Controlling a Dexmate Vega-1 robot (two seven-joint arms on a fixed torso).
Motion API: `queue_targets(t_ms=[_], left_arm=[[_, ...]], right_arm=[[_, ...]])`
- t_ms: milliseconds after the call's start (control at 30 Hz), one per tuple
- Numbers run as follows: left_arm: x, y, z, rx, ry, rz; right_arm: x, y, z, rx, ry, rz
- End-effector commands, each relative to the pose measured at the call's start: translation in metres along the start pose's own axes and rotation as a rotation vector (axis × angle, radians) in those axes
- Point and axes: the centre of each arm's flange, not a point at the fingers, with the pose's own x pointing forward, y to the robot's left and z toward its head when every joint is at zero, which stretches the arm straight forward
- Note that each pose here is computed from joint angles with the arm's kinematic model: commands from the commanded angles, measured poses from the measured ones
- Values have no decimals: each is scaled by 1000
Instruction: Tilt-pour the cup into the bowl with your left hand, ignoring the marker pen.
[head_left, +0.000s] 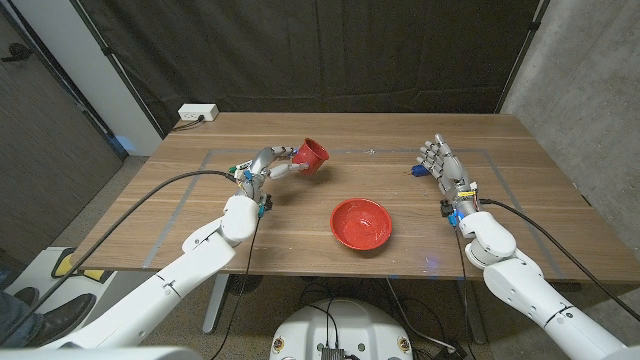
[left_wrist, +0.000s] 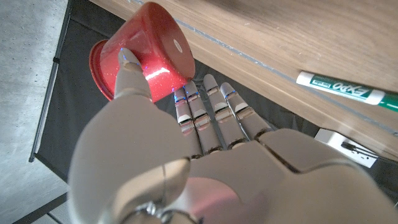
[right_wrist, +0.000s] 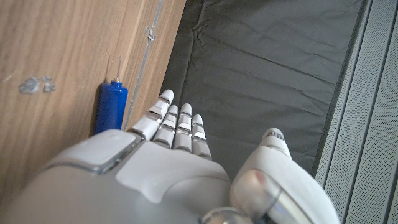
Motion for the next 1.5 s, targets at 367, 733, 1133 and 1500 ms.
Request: queue_targets(t_ms=[367,733,1133,1500], left_arm=[[8,-4,-7,-9,38,-39],[7,-8,-15,4,71,-28],[11,-14,-28,23,133,-24],[14,-8,-24,24,113,-36]], right_arm=[[-5,1,4,-17,8,-8],[-4,1,0,-16,19,1],[-1,1,-3,-11,30,2],[-3,4,-2,-12,26,-5]])
